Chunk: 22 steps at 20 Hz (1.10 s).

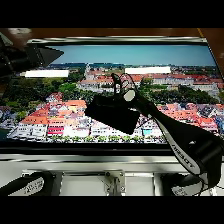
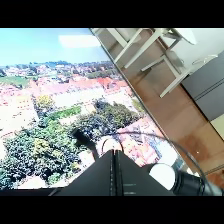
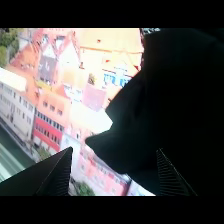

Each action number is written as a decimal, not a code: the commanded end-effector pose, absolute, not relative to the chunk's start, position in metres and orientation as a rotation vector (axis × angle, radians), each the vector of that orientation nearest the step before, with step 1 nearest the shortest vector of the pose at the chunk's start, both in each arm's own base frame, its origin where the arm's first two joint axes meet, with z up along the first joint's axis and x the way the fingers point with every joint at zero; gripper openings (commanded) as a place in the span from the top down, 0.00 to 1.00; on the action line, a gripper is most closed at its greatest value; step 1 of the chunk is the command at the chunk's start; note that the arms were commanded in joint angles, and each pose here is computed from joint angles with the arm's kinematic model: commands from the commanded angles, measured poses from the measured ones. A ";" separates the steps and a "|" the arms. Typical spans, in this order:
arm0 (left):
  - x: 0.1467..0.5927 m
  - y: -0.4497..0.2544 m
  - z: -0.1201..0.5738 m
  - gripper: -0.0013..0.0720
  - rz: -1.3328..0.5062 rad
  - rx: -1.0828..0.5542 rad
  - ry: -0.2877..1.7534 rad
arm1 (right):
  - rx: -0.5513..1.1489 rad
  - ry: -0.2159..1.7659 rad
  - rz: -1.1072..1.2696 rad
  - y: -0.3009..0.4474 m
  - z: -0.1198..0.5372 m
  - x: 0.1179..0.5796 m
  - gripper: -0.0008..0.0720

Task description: Fold the shirts.

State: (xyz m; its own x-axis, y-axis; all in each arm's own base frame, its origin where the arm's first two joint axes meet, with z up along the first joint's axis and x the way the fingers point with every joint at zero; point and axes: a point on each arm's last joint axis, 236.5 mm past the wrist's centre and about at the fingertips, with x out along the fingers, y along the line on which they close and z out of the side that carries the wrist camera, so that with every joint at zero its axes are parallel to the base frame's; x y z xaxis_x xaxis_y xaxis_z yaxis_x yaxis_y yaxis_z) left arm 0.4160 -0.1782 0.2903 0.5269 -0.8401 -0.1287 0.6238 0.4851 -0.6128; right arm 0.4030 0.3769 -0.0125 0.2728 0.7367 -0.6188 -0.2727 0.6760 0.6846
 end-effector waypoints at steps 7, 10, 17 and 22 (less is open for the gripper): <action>0.413 -0.175 0.279 0.93 -0.917 -0.491 0.480 | 0.173 1.789 0.230 0.097 -0.041 0.305 0.11; 0.411 -0.176 0.278 0.93 -0.923 -0.489 0.486 | 0.443 1.751 0.250 0.126 -0.072 0.303 0.11; 0.408 -0.178 0.277 0.93 -0.937 -0.486 0.496 | 0.538 1.507 0.242 0.177 -0.121 0.340 0.11; 0.408 -0.178 0.277 0.93 -0.937 -0.486 0.496 | 0.570 1.392 0.344 0.197 -0.117 0.366 0.63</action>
State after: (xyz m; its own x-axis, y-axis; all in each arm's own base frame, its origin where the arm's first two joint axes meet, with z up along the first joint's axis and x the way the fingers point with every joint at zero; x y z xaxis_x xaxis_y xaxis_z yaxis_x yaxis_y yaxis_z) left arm 0.4077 -0.1782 0.2775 0.4983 -0.8465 -0.1876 0.6312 0.5025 -0.5908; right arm 0.3436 0.1870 -0.1205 0.0703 0.5148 -0.8544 0.1453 0.8421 0.5193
